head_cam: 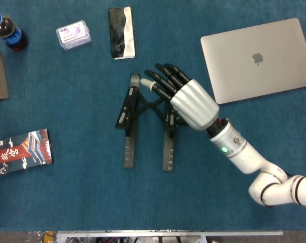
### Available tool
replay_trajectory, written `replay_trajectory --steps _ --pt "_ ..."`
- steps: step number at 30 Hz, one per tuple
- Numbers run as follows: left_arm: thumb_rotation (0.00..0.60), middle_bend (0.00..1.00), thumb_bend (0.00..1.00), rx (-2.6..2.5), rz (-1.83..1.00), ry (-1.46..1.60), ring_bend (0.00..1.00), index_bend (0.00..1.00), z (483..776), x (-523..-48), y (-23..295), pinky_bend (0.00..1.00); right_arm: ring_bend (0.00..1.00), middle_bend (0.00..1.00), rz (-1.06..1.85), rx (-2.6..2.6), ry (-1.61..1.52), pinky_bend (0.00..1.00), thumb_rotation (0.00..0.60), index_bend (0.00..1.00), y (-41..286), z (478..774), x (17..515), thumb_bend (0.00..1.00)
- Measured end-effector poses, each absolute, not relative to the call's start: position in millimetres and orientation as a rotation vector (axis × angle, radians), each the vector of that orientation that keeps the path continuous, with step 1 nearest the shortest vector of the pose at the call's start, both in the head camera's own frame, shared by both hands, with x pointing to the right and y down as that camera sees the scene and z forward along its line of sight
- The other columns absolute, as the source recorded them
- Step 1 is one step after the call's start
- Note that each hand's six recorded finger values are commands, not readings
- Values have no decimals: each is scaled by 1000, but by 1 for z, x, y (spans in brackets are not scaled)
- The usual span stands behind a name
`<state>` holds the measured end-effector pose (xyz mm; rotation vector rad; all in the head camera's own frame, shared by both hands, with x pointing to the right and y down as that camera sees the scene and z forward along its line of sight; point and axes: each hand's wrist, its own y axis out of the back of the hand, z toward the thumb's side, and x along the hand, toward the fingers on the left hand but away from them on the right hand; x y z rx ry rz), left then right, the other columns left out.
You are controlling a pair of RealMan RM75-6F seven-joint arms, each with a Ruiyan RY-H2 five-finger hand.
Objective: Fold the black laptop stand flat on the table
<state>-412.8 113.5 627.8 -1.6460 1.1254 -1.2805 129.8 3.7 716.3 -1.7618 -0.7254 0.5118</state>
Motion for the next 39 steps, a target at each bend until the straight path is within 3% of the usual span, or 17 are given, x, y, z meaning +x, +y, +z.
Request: replay_trajectory --steps 13,39 --pt "600 147 280 -1643 -1281 1129 121 185 626 -415 114 110 0 118 560 -1690 -775 137 600 132 -41 708 129 0" --pt "600 147 280 -1633 -1285 1141 121 185 625 -418 117 110 0 118 749 -1596 -814 137 600 131 -95 726 162 0"
